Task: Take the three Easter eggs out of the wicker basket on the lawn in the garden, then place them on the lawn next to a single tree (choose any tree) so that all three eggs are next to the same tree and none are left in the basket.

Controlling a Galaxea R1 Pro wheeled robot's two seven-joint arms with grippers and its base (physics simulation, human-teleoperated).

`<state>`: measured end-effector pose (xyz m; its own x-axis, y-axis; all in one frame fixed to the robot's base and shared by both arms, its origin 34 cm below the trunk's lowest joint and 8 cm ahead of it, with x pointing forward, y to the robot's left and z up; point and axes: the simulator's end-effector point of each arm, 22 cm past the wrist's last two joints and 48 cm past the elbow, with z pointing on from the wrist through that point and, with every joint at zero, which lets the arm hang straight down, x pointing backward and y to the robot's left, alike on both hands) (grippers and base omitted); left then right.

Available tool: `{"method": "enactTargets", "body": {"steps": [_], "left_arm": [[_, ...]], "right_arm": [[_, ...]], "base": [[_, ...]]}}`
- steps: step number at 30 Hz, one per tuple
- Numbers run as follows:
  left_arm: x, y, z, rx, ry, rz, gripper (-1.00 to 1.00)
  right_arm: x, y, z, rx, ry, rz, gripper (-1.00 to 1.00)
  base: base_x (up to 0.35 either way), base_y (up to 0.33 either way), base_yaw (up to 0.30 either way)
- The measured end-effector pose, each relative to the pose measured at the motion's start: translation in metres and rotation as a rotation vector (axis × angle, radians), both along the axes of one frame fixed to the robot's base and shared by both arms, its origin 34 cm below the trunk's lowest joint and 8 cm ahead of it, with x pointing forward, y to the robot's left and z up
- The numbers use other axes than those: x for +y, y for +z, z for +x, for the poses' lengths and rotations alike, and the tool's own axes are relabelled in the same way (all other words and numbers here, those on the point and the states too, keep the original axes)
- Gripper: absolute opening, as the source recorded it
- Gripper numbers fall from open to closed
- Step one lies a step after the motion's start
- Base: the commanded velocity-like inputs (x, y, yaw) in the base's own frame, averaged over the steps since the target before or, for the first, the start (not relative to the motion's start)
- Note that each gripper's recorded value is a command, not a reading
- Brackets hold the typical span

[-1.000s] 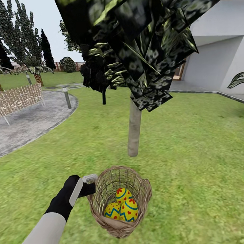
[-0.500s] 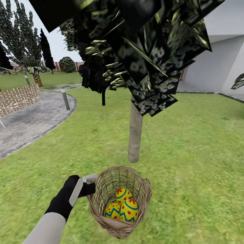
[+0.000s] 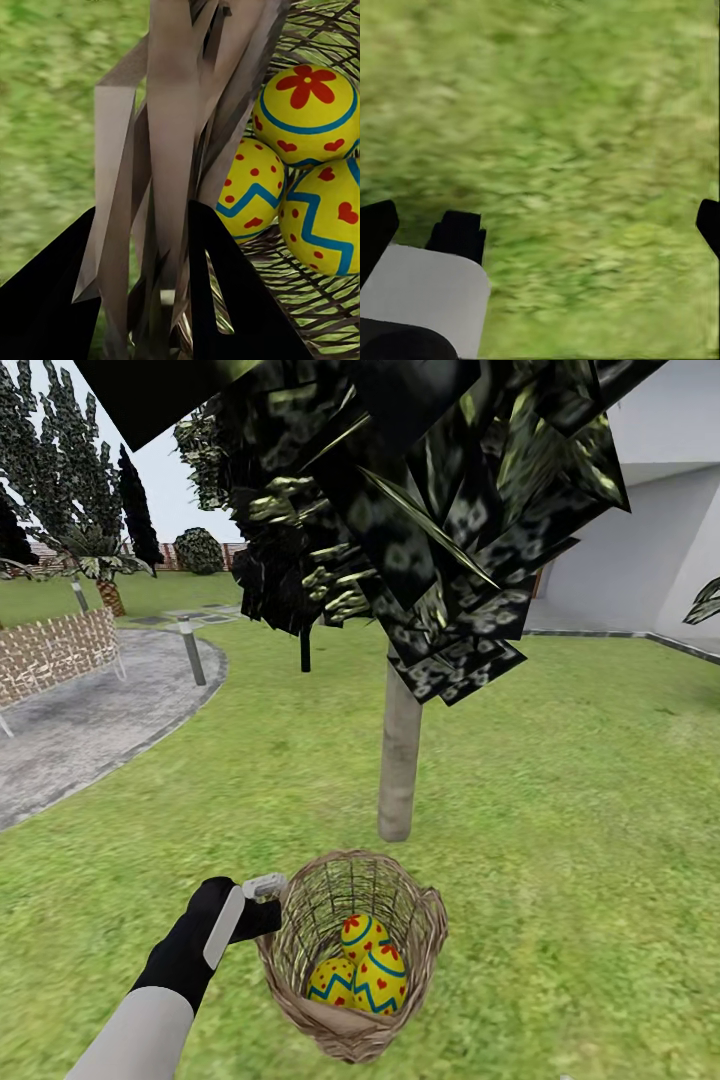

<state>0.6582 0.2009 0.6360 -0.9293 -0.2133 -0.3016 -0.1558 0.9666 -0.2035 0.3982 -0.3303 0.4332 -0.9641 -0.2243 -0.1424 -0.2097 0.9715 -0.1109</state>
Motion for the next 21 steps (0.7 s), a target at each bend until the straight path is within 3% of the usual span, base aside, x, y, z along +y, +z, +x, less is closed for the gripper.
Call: {"method": "enactTargets", "body": {"steps": [1, 2, 4, 7, 11, 21], "left_arm": [[0.000, 0.000, 0.000, 0.000, 0.000, 0.000, -1.00], [0.000, 0.000, 0.000, 0.000, 0.000, 0.001, -1.00], [0.000, 0.000, 0.000, 0.000, -0.001, 0.002, -1.00], [0.000, 0.000, 0.000, 0.000, 0.000, 0.001, -1.00], [-0.001, 0.000, 0.000, 0.000, -0.001, 0.001, -1.00], [-0.001, -0.005, 0.000, 0.000, -0.001, -0.001, -1.00]], "right_arm": [[-0.011, 0.016, 0.029, 0.004, -0.029, -0.036, 1.00], [-0.023, 0.048, 0.082, -0.067, -0.060, -0.070, 1.00], [-0.036, 0.092, 0.127, -0.119, -0.111, -0.106, 1.00], [-0.044, 0.146, 0.180, -0.255, -0.127, -0.127, 1.00], [-0.042, 0.174, 0.206, -0.325, -0.131, -0.129, 1.00], [-0.041, 0.170, 0.208, -0.333, -0.132, -0.125, 1.00]], "base": [[0.000, 0.000, 0.000], [0.000, 0.000, 0.000], [0.000, 0.000, 0.000], [0.000, 0.000, 0.000], [0.000, 0.000, 0.000], [0.000, 0.000, 0.000]]}}
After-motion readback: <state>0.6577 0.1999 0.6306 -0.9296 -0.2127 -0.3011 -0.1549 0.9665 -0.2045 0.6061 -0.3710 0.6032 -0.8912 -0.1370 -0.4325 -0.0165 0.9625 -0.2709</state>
